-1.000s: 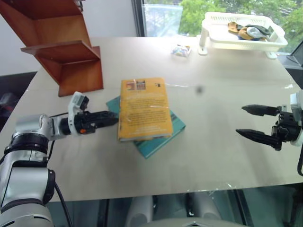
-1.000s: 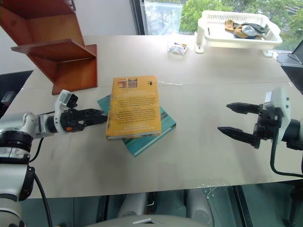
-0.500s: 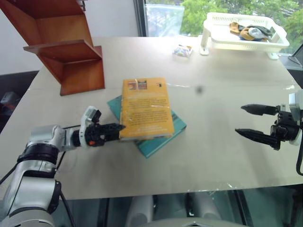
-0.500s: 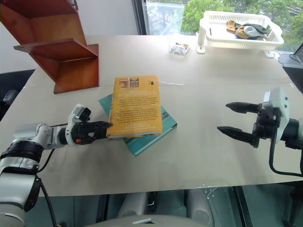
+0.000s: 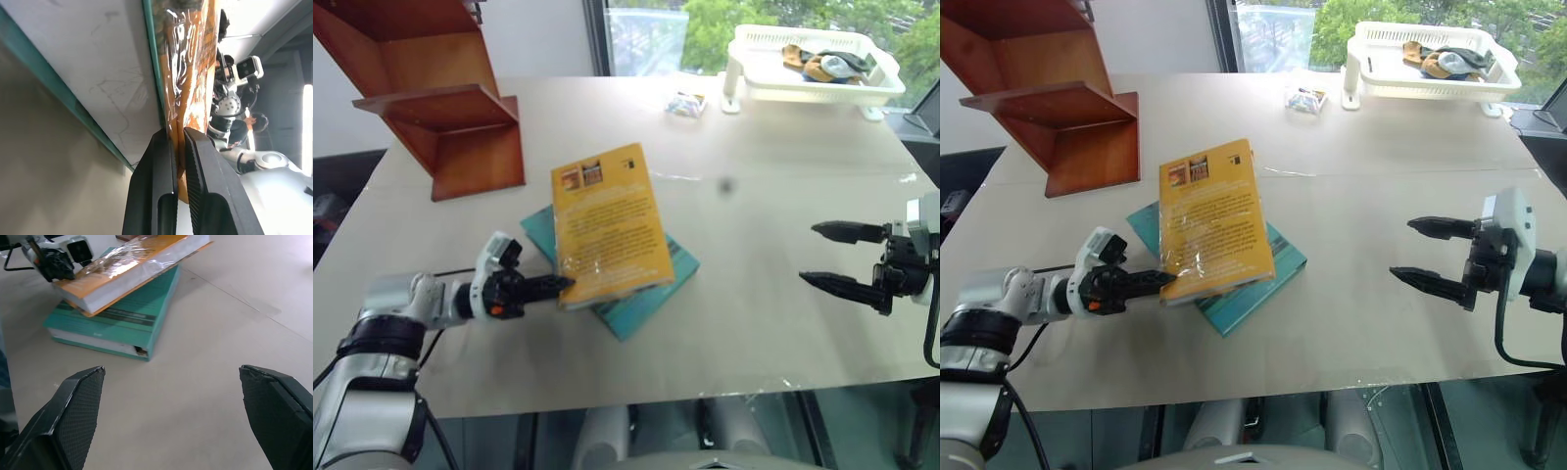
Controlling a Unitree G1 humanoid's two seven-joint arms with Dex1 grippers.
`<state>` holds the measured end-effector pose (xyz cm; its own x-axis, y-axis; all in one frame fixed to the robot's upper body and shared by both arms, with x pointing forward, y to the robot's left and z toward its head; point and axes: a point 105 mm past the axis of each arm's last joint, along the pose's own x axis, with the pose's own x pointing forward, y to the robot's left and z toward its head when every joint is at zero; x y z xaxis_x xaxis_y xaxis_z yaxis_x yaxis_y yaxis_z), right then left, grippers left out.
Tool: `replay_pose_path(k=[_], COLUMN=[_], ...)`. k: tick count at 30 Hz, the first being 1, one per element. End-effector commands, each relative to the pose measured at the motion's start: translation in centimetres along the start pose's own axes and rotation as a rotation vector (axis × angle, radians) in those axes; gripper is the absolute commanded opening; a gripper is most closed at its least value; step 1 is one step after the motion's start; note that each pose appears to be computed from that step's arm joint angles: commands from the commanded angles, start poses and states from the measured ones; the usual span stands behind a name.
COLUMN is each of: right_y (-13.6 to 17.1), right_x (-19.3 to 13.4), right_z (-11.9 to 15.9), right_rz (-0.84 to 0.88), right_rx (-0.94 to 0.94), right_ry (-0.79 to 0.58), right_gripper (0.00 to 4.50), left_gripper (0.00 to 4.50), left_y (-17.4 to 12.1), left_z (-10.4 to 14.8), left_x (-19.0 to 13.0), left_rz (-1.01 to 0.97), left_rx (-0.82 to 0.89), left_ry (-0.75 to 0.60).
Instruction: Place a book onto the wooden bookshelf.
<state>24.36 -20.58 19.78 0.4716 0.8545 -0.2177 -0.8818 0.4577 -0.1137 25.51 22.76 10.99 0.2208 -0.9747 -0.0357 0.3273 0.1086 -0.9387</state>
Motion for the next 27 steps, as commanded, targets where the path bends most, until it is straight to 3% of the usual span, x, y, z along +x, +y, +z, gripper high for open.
replay_pose_path(k=[1, 9, 10, 13, 16, 18, 23, 24, 27], right_y=[0.0, -0.3, -0.3, -0.4, -0.4, -0.5, -0.4, -0.4, -0.4], right_x=[-0.1, 0.3, 0.3, 0.2, 0.1, 0.0, -0.1, -0.1, 0.0], right_z=[0.6, 0.6, 0.6, 0.6, 0.7, 0.7, 0.7, 0.6, 0.5], right_rz=[-0.005, 0.002, 0.003, 0.001, -0.001, -0.004, -0.009, -0.009, -0.010], right_rx=[-0.039, -0.048, -0.049, -0.053, -0.058, -0.059, -0.057, -0.056, -0.054], right_ry=[-0.014, -0.018, -0.018, -0.018, -0.016, -0.014, -0.014, -0.014, -0.016], right_gripper=[4.50, 4.50, 4.50, 4.50, 4.50, 4.50, 4.50, 4.50, 4.50], left_gripper=[0.02, 0.02, 0.86, 2.13, 3.70, 4.41, 4.41, 3.99, 3.34], left_y=[-0.8, 0.3, 0.4, 0.9, 0.6, 0.4, 0.0, 0.0, -0.3], left_z=[0.2, 1.2, 1.4, 1.7, 1.3, 0.8, 0.1, 0.1, 0.0], left_x=[-0.2, 0.9, 1.2, 2.1, 3.0, 3.3, 2.6, 2.5, 2.1], left_rz=[0.010, 0.058, 0.056, 0.067, 0.035, 0.019, 0.007, 0.006, -0.008], left_rx=[0.087, 0.232, 0.229, 0.212, 0.176, 0.156, 0.116, 0.112, 0.105], left_ry=[-0.009, -0.104, -0.115, -0.123, -0.098, -0.075, -0.067, -0.066, -0.066])
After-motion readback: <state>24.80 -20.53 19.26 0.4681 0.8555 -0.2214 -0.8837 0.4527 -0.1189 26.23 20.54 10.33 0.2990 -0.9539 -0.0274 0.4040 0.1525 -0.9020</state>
